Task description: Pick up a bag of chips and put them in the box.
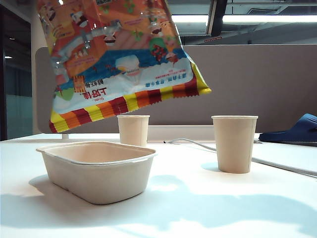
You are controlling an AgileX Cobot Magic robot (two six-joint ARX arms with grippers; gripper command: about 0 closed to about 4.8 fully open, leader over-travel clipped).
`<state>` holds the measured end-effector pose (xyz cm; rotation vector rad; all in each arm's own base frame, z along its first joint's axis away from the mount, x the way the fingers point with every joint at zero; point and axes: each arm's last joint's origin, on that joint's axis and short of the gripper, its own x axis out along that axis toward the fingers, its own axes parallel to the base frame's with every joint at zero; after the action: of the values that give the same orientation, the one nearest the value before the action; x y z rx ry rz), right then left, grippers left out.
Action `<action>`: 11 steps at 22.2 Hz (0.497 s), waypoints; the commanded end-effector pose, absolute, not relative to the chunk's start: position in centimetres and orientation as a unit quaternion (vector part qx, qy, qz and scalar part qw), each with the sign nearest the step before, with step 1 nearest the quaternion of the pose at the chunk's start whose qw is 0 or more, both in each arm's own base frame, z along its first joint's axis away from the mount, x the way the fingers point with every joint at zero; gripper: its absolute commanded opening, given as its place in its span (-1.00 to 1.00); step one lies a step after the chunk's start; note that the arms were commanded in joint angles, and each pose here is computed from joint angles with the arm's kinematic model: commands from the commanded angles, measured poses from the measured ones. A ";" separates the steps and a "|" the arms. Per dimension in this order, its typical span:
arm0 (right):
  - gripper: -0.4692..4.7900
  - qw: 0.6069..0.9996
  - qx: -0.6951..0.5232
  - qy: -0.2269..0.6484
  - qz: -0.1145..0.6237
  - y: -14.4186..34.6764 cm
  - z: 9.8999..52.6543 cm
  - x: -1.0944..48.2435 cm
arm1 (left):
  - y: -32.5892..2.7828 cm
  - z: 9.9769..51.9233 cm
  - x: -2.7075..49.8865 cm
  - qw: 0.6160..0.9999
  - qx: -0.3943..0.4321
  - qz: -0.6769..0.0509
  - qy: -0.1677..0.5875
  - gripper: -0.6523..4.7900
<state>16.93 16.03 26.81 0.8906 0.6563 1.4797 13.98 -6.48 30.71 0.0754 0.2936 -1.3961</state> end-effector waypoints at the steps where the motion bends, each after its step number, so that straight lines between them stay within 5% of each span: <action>1: -0.83 0.610 0.390 0.265 0.637 16.0 27.2 17.0 | -6.5 31.0 14.0 0.752 0.035 -0.646 0.125 -0.02; 11: -0.83 0.615 0.395 0.261 0.630 16.0 27.2 17.0 | -6.5 31.1 14.0 0.753 0.038 -0.646 0.118 -0.50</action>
<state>17.04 16.03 26.83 0.9086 0.6357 1.4470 14.04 -6.49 30.81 0.0817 0.2796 -1.3955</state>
